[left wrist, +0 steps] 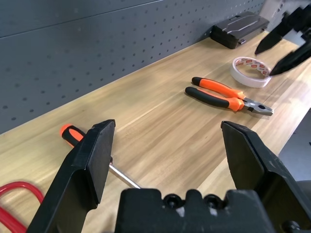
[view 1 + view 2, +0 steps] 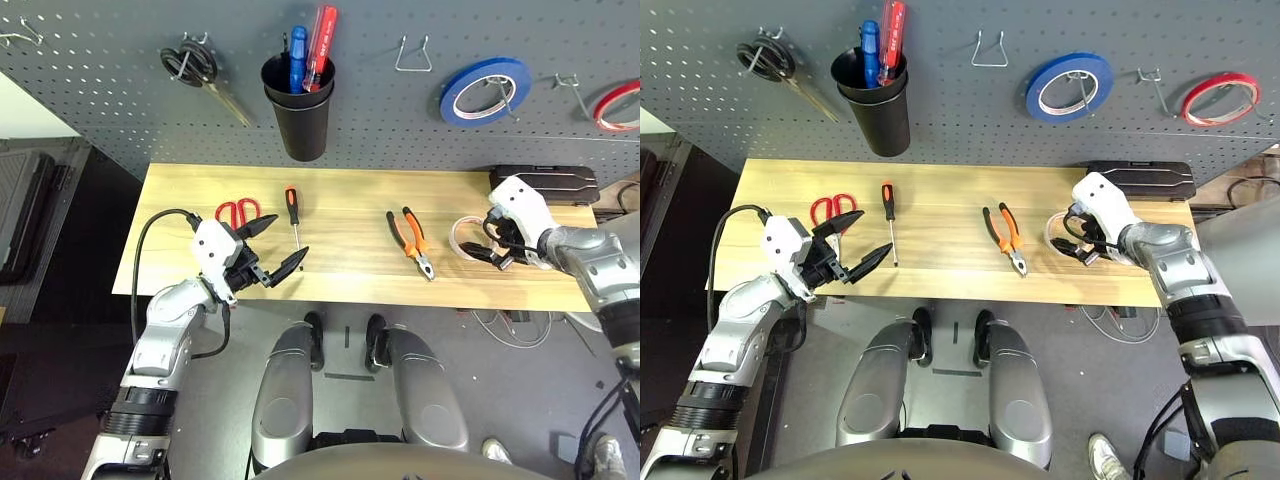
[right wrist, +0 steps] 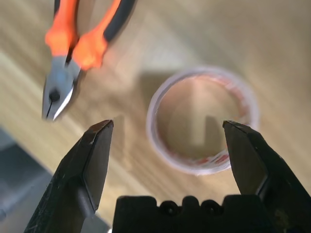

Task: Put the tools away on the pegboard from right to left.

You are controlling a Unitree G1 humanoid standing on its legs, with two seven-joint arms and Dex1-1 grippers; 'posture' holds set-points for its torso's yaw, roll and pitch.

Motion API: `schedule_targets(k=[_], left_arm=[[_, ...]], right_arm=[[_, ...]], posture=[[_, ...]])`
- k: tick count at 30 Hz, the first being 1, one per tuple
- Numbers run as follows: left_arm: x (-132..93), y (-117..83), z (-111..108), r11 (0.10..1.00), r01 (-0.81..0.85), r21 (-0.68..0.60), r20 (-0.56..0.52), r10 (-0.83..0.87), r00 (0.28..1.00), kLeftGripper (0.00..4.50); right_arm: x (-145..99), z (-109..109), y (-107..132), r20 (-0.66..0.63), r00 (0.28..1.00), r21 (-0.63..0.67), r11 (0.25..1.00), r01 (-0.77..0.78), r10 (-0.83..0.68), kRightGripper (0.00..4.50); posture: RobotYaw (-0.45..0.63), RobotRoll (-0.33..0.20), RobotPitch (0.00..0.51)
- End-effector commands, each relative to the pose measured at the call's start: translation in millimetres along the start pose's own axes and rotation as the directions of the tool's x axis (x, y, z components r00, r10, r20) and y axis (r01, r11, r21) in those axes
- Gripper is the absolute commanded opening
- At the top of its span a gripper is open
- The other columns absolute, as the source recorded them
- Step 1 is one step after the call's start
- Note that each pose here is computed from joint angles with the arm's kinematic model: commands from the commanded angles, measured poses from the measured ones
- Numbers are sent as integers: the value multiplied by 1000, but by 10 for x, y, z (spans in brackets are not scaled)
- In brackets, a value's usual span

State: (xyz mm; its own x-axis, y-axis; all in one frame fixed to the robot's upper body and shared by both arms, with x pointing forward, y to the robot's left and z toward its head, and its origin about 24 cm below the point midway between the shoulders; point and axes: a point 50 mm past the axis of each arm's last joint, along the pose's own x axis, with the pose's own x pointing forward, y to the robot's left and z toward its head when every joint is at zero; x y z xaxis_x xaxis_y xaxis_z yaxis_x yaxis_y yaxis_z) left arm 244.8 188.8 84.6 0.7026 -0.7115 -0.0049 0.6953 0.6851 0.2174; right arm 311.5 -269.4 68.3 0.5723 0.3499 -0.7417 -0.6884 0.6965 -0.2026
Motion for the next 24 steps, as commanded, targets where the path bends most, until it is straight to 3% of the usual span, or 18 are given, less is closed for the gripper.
schedule_targets(k=[1, 11, 12, 14, 24], left_arm=[[-25, -77, -30, 1000, 10, -13, -21, -11, 1000, 4459], [-52, -103, 9, 1000, -3, -13, -23, 2, 1000, 4459], [-52, -103, 12, 1000, -2, -12, -23, 2, 1000, 4489], [-49, -101, 17, 1000, -1, -10, -25, 1, 1000, 4500], [-32, -97, 17, 1000, 7, -8, -28, -7, 1000, 4500]], right_arm=[[54, -188, 50, -104, 992, -10, 998, -67, 66, 4500], [278, -318, 145, -196, 975, -77, 989, -124, 107, 4500], [295, -327, 145, -202, 974, -80, 989, -121, 103, 4326], [317, -344, 141, -215, 973, -90, 990, -112, 90, 3861], [285, -336, 70, -183, 983, -147, 988, -44, 16, 94]], posture=[[75, 0, 385], [104, 0, 395], [105, 0, 396], [107, 0, 398], [103, 0, 395]])
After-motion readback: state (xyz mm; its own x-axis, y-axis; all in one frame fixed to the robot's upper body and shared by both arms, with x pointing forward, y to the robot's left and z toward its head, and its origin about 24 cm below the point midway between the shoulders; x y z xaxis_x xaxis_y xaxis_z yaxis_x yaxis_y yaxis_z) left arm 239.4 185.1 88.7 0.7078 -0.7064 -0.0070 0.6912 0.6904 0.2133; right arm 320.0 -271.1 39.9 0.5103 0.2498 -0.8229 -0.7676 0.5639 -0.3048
